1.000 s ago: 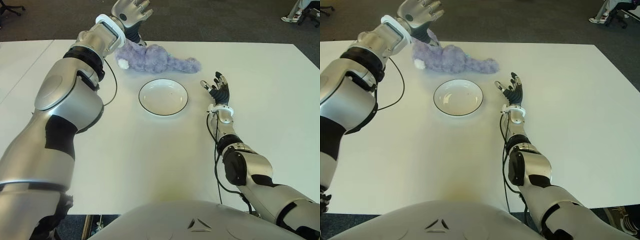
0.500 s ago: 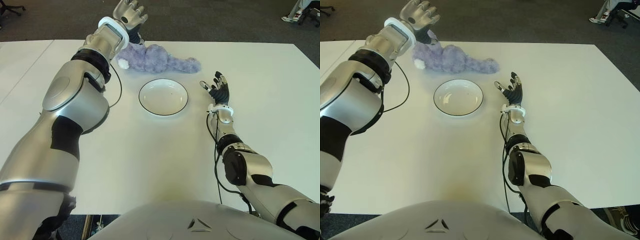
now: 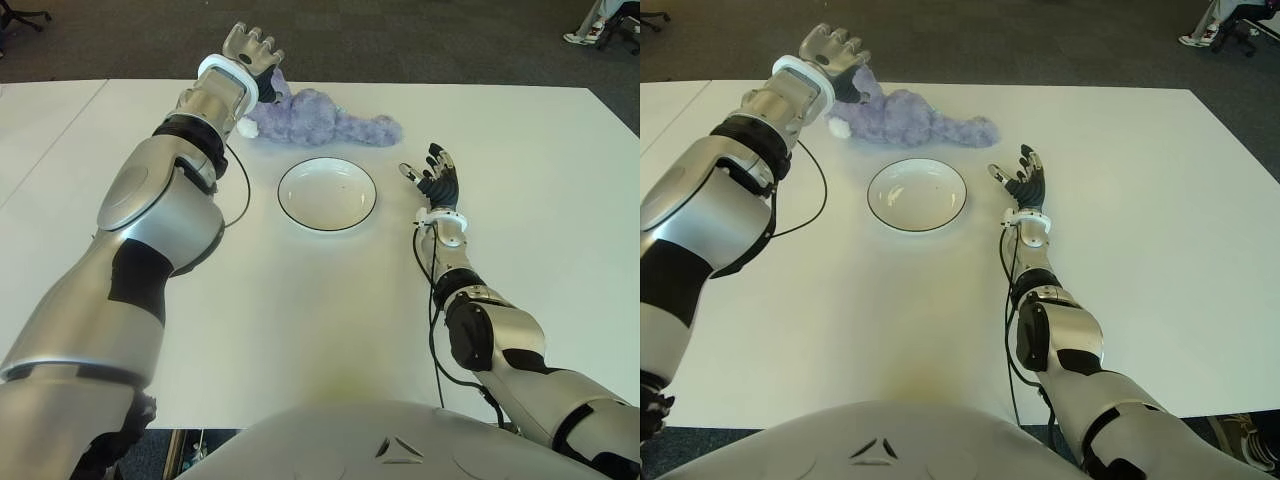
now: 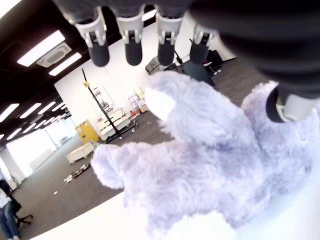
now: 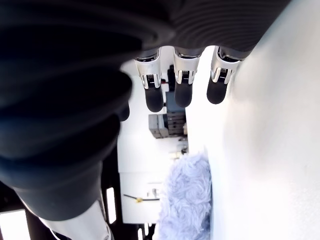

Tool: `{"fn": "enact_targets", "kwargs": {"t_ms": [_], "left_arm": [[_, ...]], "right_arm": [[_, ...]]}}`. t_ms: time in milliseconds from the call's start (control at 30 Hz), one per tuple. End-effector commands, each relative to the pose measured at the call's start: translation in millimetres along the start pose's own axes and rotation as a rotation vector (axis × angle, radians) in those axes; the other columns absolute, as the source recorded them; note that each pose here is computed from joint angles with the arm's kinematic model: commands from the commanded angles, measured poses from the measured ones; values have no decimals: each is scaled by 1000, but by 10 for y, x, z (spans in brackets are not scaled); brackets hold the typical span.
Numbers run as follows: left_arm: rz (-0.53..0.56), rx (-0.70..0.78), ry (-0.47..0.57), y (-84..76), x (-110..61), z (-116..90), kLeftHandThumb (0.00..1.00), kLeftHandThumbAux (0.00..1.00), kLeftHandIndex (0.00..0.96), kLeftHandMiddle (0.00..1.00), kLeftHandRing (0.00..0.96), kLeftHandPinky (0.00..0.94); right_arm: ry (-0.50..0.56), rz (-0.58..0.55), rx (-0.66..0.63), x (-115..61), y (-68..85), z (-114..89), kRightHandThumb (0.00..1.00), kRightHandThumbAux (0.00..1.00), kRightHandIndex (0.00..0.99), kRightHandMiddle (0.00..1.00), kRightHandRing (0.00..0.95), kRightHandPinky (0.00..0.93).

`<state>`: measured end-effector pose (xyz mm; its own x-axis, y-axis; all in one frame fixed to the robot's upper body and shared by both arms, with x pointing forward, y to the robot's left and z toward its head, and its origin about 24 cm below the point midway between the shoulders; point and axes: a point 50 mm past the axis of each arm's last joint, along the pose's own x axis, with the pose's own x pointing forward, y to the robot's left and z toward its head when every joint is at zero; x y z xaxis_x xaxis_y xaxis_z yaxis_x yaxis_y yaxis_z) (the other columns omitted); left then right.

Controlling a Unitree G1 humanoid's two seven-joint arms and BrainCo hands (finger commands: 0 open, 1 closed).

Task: Put the doll into the plate.

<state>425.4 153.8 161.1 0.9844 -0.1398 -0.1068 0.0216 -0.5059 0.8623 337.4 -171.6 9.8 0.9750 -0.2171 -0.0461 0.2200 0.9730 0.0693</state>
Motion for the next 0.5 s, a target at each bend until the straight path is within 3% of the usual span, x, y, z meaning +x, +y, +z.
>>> {"fn": "enact_targets", "kwargs": {"t_ms": [33, 100, 333, 500], "left_arm": [[-149, -63, -5, -370, -61, 151, 357, 346, 0, 0, 0, 0], [-156, -66, -6, -385, -64, 159, 356, 347, 0, 0, 0, 0], [-248, -92, -10, -666, -145, 223, 290, 355, 0, 0, 2, 0], [-273, -108, -17, -745, -170, 270, 279, 350, 0, 0, 7, 0]], "right_arm": [[524, -52, 33, -889, -64, -1117, 170, 883, 123, 82, 43, 53], [524, -54, 34, -887, -67, -1116, 172, 884, 124, 82, 43, 53], [524, -60, 31, -891, -90, -1120, 154, 885, 122, 78, 45, 56], [523, -59, 19, -892, -101, -1120, 138, 877, 123, 81, 49, 55]]}}
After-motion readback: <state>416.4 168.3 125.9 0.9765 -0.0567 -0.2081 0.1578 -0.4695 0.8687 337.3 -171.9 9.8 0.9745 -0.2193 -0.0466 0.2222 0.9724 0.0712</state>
